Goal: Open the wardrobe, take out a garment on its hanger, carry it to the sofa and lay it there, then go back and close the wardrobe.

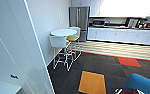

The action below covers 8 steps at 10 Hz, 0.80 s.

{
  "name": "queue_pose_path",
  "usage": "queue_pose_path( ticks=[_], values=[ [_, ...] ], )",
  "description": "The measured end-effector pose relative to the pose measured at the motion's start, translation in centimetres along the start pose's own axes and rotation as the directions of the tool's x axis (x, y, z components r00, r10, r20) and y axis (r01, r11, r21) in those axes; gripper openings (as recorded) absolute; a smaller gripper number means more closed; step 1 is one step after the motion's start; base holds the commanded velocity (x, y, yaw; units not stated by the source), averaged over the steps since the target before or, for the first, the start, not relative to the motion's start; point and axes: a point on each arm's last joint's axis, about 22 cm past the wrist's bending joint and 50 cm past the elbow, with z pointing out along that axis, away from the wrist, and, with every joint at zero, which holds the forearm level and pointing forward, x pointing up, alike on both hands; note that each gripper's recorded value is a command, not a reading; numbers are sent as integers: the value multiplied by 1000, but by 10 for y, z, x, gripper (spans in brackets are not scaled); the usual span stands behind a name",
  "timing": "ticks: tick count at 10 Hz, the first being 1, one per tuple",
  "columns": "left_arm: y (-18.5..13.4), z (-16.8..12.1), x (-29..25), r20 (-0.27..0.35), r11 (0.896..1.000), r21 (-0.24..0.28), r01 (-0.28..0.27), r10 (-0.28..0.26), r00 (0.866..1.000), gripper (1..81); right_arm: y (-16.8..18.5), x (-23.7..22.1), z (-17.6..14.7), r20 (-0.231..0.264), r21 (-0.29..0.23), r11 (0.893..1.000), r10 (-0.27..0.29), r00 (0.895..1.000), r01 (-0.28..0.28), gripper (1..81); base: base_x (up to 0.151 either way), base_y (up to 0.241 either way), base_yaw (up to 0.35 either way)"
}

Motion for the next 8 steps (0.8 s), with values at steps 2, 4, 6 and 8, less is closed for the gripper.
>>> queue_pose_path(
  ticks=[2, 4, 6, 8],
  values=[
    [5, 1, -1, 1, 1000, -5, -1, 1, 1000, 811, 0, 3, 0, -3, -1, 1000, -2, 1000, 2, 811, 0, 0, 300],
    [7, 1, -1, 1, 1000, -8, -2, 2, 1000, 811, 1, 4, 0, -5, -1, 1000, -3, 1000, 3, 811, 0, 0, 248],
    [6, 1, 3, -4, 1000, -7, -3, 3, 1000, 811, 1, 8, 0, -10, -1, 1000, -3, 1000, 3, 811, 0, 0, 203],
    [7, 1, -1, 1, 1000, -8, -2, 2, 1000, 811, 1, 10, 1, -11, -2, 1000, -5, 1000, 5, 811, 0, 0, 183]
  ],
)
